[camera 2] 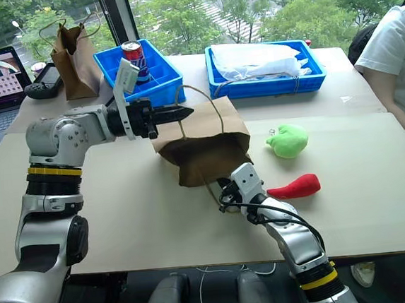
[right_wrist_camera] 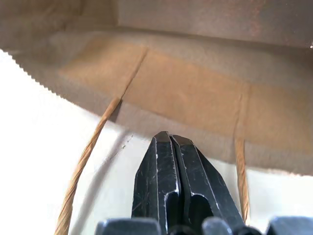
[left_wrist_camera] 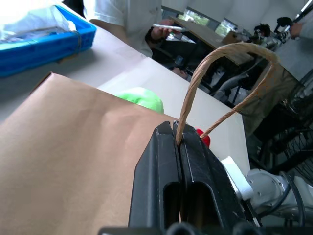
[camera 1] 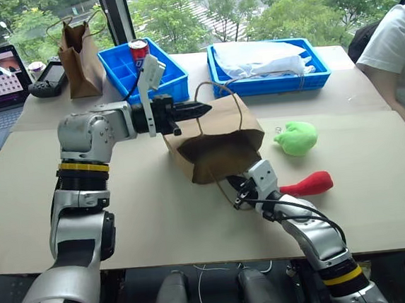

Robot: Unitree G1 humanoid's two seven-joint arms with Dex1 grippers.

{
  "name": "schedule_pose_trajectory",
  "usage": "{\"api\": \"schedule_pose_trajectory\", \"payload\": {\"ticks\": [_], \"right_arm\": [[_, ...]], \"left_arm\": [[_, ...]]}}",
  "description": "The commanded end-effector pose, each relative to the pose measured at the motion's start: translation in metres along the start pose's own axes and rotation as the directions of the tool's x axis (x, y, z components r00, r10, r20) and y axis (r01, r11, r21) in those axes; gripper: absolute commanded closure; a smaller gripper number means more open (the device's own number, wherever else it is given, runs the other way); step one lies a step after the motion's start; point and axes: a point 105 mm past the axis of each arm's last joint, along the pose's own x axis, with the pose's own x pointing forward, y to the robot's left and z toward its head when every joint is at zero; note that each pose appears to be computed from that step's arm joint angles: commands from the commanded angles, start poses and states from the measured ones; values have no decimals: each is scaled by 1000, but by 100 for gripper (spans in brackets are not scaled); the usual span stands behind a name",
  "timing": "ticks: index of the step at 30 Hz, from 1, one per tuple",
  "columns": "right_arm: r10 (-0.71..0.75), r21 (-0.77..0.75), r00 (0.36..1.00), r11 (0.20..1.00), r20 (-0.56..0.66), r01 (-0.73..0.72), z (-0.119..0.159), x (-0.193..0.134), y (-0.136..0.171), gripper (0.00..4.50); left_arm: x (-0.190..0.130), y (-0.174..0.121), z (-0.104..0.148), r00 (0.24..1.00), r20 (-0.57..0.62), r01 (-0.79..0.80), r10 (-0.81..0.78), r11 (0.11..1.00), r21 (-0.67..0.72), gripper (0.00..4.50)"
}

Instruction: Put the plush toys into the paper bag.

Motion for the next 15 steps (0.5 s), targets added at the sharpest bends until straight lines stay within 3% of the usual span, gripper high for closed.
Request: {"api": "schedule_pose_trajectory", "payload": {"ticks": [1,15], "right_arm": [[7,15,998,1000,-68,-6,-15,-3,3,448],[16,-49,991,999,-131,-23,-12,-21,-2,448]], "left_arm": [[6,-16,26,996,82,43,-41,999,-20,450],[10,-19,18,997,79,7,-3,998,-60,450]]}}
